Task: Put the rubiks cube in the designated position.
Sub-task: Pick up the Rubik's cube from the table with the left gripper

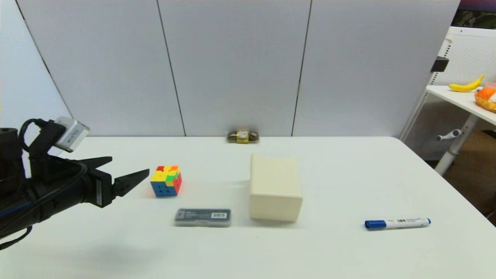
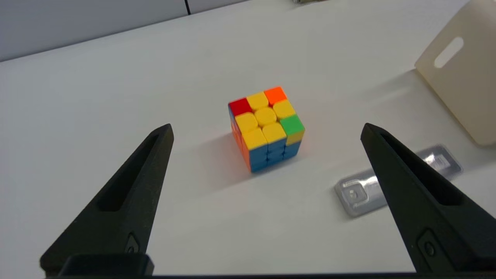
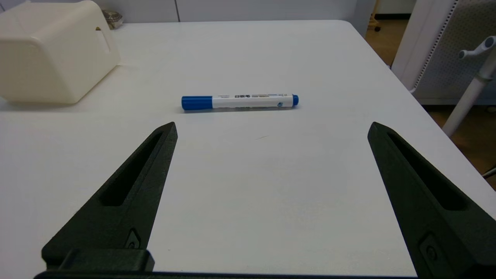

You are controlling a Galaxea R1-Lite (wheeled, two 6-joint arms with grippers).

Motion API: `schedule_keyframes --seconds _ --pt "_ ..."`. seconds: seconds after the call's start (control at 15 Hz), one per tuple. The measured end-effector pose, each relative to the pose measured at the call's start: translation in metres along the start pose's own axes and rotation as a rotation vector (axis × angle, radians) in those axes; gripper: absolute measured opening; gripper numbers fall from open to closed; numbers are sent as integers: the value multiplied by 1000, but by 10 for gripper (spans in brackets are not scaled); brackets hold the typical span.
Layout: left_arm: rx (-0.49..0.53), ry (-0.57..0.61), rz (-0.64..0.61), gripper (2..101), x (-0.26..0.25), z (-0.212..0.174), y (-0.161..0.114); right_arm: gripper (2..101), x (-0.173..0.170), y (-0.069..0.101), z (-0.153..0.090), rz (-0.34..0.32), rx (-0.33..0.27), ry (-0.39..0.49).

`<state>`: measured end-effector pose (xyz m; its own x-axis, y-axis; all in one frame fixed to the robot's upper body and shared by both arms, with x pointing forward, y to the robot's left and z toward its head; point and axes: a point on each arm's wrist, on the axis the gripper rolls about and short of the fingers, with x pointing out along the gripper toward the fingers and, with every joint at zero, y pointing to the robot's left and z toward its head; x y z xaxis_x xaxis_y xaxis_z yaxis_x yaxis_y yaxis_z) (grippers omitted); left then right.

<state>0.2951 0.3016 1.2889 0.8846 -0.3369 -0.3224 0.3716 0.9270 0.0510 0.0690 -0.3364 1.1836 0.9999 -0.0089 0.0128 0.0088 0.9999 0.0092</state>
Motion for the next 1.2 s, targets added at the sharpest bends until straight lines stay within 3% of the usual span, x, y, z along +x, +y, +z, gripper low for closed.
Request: schedule_keyframes --seconds 0.53,0.87,1.2 --pt "-48 203 -89 979 63 14 -9 973 0 0 0 0 0 0" --pt "-68 313 -58 979 99 -6 -11 973 0 0 0 0 0 0" --pt "-104 344 -10 979 126 -12 -9 973 0 0 0 0 0 0"
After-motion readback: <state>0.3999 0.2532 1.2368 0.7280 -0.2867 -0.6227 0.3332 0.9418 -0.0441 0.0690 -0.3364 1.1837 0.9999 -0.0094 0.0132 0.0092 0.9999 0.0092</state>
